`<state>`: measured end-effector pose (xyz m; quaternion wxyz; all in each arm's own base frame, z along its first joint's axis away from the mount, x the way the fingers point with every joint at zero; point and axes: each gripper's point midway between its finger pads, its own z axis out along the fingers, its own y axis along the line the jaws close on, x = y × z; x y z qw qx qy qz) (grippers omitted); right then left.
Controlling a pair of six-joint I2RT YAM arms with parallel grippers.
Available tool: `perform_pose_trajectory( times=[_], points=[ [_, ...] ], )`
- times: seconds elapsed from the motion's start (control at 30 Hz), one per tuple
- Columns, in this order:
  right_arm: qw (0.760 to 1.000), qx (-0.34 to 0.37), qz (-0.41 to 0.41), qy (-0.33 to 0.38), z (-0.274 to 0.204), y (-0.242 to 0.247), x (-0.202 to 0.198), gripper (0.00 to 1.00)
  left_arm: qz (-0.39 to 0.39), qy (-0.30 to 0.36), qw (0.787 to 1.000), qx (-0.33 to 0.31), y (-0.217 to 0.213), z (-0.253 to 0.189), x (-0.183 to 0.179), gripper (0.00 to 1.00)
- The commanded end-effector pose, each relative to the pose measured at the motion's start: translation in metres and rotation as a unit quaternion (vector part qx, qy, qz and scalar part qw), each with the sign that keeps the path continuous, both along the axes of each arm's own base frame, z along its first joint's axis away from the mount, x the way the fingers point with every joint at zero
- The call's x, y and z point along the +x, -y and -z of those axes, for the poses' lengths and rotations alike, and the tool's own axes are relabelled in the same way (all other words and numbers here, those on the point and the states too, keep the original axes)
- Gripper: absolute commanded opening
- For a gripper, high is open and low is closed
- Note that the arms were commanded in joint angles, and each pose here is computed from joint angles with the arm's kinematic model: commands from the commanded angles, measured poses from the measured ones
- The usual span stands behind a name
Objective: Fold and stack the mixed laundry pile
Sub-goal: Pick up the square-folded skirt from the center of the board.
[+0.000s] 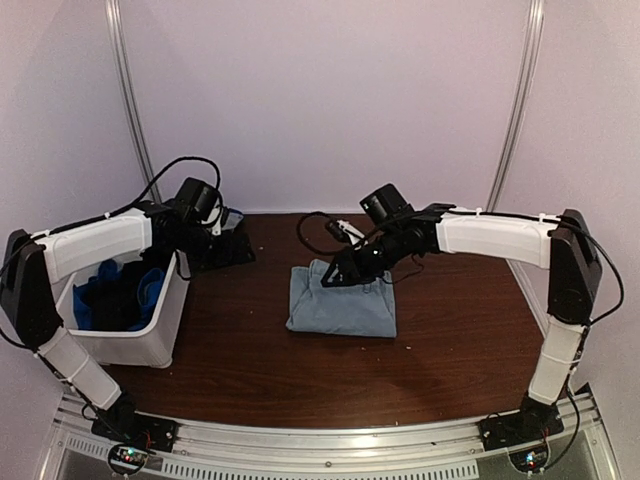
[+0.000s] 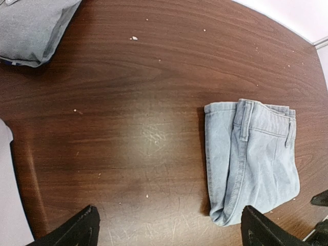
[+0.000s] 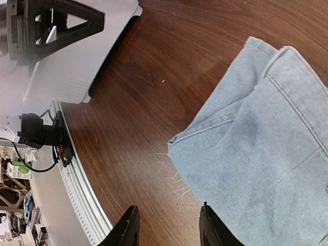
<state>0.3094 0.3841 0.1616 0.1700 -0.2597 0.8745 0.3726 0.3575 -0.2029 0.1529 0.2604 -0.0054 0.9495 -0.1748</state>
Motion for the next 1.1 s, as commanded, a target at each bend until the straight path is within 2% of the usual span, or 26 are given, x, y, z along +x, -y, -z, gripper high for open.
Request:
perform_pose_trajectory(
  times=[0.0, 0.17, 0.37, 0.57, 0.7, 0.8, 0.83, 0.9, 0.97, 1.03, 1.07],
  points=[
    [0.998, -0.044, -0.024, 0.034, 0.018, -0.026, -0.003, 0.40, 0.001, 0.000, 0.999, -0.042, 0.028, -0.002, 0.004, 0.98],
    [0.990, -0.095, -0.066, 0.084, 0.038, -0.064, -0.015, 0.38, -0.028, -0.009, 0.998, -0.055, 0.025, 0.001, 0.003, 0.98],
    [0.972, -0.156, -0.105, 0.141, 0.061, -0.084, -0.027, 0.33, -0.068, -0.033, 0.995, -0.068, 0.008, 0.010, 0.003, 0.98],
    [0.965, -0.202, -0.121, 0.117, 0.117, -0.081, -0.037, 0.34, -0.066, -0.031, 0.995, -0.066, 0.005, 0.012, 0.008, 0.98],
    [0.957, -0.230, -0.142, 0.107, 0.149, -0.074, -0.048, 0.44, -0.062, -0.036, 0.996, -0.062, 0.004, 0.018, 0.005, 0.98],
    [0.945, -0.265, -0.149, 0.119, 0.164, -0.066, -0.050, 0.42, -0.054, -0.041, 0.996, -0.065, 0.007, 0.024, 0.003, 0.98],
    [0.943, -0.271, -0.148, 0.125, 0.164, -0.064, -0.048, 0.41, -0.049, -0.040, 0.996, -0.067, 0.008, 0.026, 0.004, 0.98],
    [0.938, -0.282, -0.141, 0.141, 0.161, -0.061, -0.043, 0.21, -0.037, -0.042, 0.996, -0.069, 0.012, 0.031, 0.004, 0.98],
    [0.938, -0.277, -0.135, 0.160, 0.149, -0.062, -0.038, 0.06, -0.024, -0.042, 0.997, -0.068, 0.017, 0.033, 0.007, 0.98],
    [0.940, -0.256, -0.134, 0.181, 0.129, -0.067, -0.035, 0.00, -0.021, -0.035, 0.997, -0.062, 0.017, 0.032, 0.011, 0.98],
    [0.943, -0.239, -0.131, 0.192, 0.114, -0.070, -0.035, 0.01, -0.019, -0.028, 0.998, -0.061, 0.017, 0.027, 0.013, 0.98]
  ],
)
